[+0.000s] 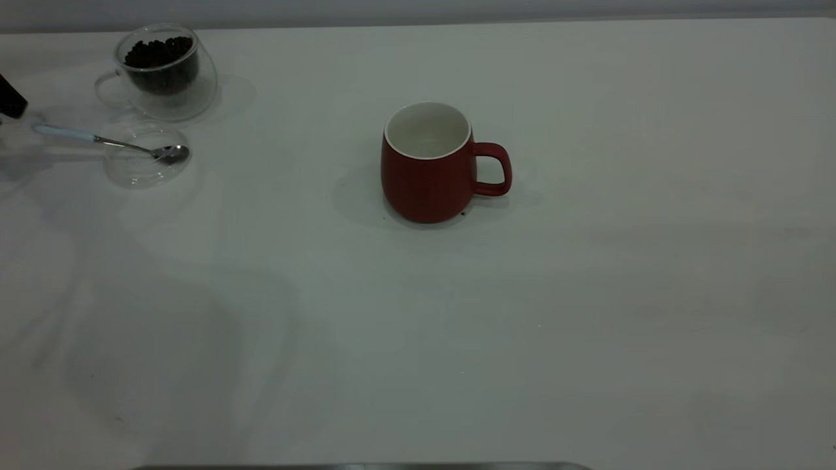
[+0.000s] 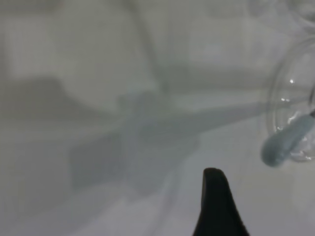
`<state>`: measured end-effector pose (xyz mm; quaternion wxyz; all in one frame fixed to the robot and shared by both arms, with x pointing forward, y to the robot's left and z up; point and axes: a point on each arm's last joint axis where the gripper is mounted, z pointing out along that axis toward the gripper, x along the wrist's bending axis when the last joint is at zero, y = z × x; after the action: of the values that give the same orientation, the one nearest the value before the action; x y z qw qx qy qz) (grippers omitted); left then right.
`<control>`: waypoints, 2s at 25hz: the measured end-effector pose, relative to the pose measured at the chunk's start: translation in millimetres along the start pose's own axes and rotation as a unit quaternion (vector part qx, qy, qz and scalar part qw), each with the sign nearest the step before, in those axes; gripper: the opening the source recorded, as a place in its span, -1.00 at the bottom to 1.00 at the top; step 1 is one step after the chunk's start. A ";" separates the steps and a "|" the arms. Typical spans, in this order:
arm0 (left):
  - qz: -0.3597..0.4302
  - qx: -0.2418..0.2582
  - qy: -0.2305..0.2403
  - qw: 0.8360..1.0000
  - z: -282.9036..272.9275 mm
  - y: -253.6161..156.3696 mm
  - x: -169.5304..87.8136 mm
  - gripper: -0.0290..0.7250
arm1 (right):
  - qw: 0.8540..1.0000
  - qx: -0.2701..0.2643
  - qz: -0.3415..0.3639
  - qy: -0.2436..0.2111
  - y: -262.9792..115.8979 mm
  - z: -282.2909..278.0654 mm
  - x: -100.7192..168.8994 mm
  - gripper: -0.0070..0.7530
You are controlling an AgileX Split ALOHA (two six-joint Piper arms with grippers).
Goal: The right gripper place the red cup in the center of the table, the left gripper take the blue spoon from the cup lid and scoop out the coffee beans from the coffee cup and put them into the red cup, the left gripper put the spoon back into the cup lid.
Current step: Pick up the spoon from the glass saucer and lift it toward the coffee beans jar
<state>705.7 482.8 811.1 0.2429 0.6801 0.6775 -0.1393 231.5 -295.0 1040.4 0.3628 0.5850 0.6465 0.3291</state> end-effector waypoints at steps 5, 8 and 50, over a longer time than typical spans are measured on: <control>0.008 -0.004 -0.028 1.000 19.0 -2.5 6.6 0.50 | 1.000 0.000 0.000 0.000 0.0 0.0 0.0 0.57; 0.018 -0.020 -0.050 0.998 22.9 -0.6 5.0 0.50 | 1.000 0.000 0.000 0.000 0.0 0.0 0.0 0.57; -0.076 -0.036 -0.108 0.991 46.4 -2.3 8.9 0.42 | 1.000 0.000 0.000 0.000 0.0 0.0 0.0 0.57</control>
<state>710.3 466.3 766.9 0.3275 0.5983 0.7017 -0.2059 231.5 -295.0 1040.4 0.3628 0.5850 0.6465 0.3291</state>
